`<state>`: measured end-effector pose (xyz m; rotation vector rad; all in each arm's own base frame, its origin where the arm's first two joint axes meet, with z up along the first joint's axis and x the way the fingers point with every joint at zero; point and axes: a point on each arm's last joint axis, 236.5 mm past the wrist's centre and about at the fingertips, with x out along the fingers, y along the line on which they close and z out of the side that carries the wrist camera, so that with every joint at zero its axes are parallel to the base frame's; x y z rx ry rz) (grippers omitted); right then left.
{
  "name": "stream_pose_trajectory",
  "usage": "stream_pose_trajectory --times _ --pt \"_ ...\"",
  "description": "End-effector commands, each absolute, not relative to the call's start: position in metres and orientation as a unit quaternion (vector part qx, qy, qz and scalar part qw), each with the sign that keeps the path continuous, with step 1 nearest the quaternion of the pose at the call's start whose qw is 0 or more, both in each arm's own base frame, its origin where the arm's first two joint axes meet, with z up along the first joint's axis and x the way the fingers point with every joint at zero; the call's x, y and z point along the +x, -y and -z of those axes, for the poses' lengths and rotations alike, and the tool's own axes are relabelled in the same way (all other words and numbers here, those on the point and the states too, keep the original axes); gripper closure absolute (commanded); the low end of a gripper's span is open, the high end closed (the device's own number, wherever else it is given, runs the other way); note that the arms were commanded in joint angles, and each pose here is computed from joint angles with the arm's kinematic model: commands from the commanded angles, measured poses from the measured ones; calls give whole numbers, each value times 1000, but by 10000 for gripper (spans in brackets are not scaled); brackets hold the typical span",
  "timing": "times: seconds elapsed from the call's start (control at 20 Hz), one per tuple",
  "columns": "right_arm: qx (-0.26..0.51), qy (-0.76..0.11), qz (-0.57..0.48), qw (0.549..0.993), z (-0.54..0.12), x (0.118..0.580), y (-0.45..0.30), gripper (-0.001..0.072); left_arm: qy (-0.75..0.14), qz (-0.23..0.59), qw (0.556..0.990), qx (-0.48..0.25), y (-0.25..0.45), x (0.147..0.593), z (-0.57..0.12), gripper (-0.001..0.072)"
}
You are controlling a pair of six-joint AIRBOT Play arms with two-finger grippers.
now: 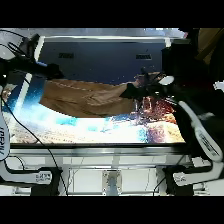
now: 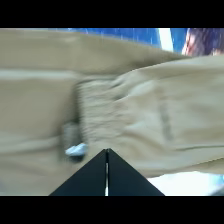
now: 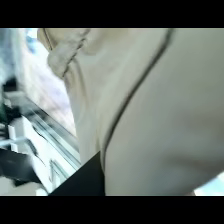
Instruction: Fold the clothes and pants, and hang the long-sleeved shirts on hangers.
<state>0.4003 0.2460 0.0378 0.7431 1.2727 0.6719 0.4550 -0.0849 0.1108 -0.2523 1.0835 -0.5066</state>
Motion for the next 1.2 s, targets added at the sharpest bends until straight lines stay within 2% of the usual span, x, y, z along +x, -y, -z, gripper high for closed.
stream_pose_trajectory --times 0.0,0.1,0.25,0.4,0.7,0.9,1.05,1.15 --pt "305 -572 -256 717 -88 372 -194 679 -556 268 780 -106 118 428 -71 699" --pt "331 -532 -242 741 -129 377 -180 680 -580 300 752 -82 154 410 -39 698" --pt "315 -500 -240 770 -165 393 -171 680 -583 335 739 -50 216 406 -2 699" --pt "310 -524 -234 758 -166 400 -171 680 -575 355 736 -33 272 405 34 699" --pt "299 -544 -224 751 -158 413 -168 681 -591 373 705 -122 354 389 89 699" --pt "254 -586 -200 743 -142 394 -165 681 -585 398 684 -178 383 385 93 699" --pt "214 -599 -185 749 -130 388 -168 681 -581 412 680 -176 387 384 84 700" --pt "203 -601 -189 750 -130 387 -176 681 -587 420 676 -148 373 383 79 700"
